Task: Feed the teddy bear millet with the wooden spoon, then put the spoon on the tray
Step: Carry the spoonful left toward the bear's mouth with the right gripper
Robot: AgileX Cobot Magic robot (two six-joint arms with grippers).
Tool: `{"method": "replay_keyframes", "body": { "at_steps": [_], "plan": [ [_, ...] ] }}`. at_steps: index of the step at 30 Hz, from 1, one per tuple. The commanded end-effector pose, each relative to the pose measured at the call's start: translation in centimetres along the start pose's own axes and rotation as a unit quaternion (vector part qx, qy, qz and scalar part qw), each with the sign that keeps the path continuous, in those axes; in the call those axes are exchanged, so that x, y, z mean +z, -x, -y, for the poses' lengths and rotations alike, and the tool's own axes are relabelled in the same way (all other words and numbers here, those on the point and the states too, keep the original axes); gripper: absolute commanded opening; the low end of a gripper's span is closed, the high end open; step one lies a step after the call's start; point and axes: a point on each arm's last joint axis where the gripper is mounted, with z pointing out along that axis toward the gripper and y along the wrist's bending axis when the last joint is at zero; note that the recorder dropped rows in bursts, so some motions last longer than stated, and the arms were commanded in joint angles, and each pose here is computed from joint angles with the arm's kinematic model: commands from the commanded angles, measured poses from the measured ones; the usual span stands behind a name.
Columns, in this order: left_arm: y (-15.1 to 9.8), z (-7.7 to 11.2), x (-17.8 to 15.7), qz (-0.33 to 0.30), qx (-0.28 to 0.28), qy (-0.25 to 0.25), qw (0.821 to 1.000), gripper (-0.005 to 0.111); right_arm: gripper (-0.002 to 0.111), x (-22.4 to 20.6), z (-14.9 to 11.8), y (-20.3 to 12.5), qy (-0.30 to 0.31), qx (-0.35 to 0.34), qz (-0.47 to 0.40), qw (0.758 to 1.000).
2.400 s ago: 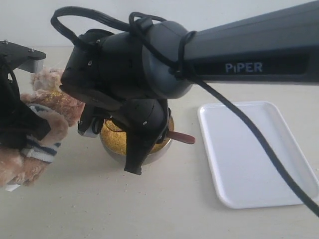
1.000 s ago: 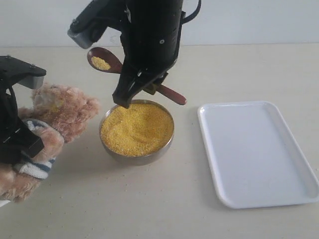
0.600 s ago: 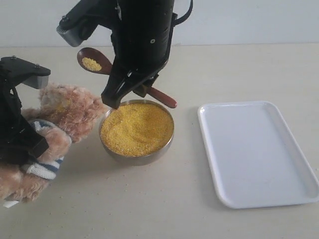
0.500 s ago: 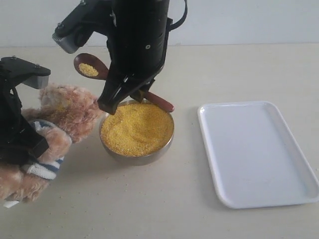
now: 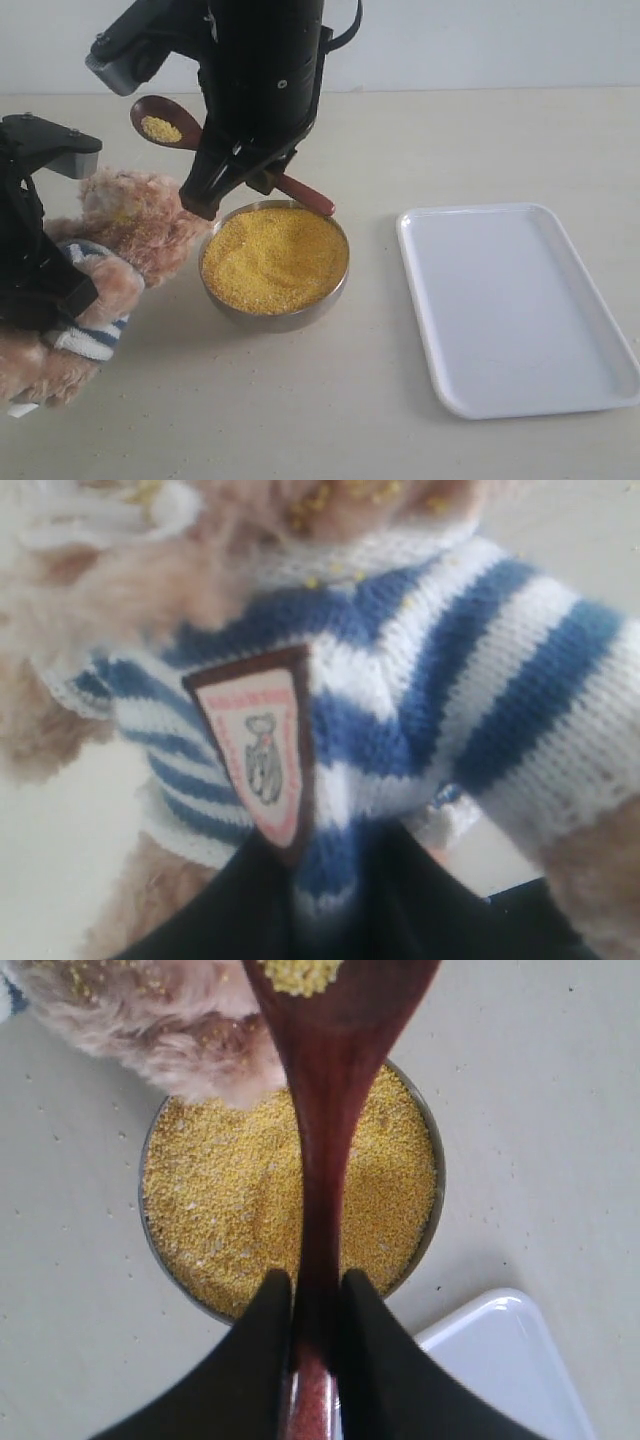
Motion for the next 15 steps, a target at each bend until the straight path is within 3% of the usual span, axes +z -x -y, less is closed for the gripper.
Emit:
{"method": "replay_keyframes", "body": {
  "at_steps": [1, 15],
  "plan": [
    [-0.02, 0.02, -0.24, 0.008, 0.0, -0.005, 1.0, 0.004, 0.0, -0.64, 0.03, 0.27, 0.0, 0.001, 0.011, 1.0],
    [-0.22, -0.03, 0.47, 0.01, 0.008, -0.001, 1.0, 0.004, 0.0, -0.65, -0.07, 0.29, 0.006, 0.004, 0.013, 1.0]
  ]
}}
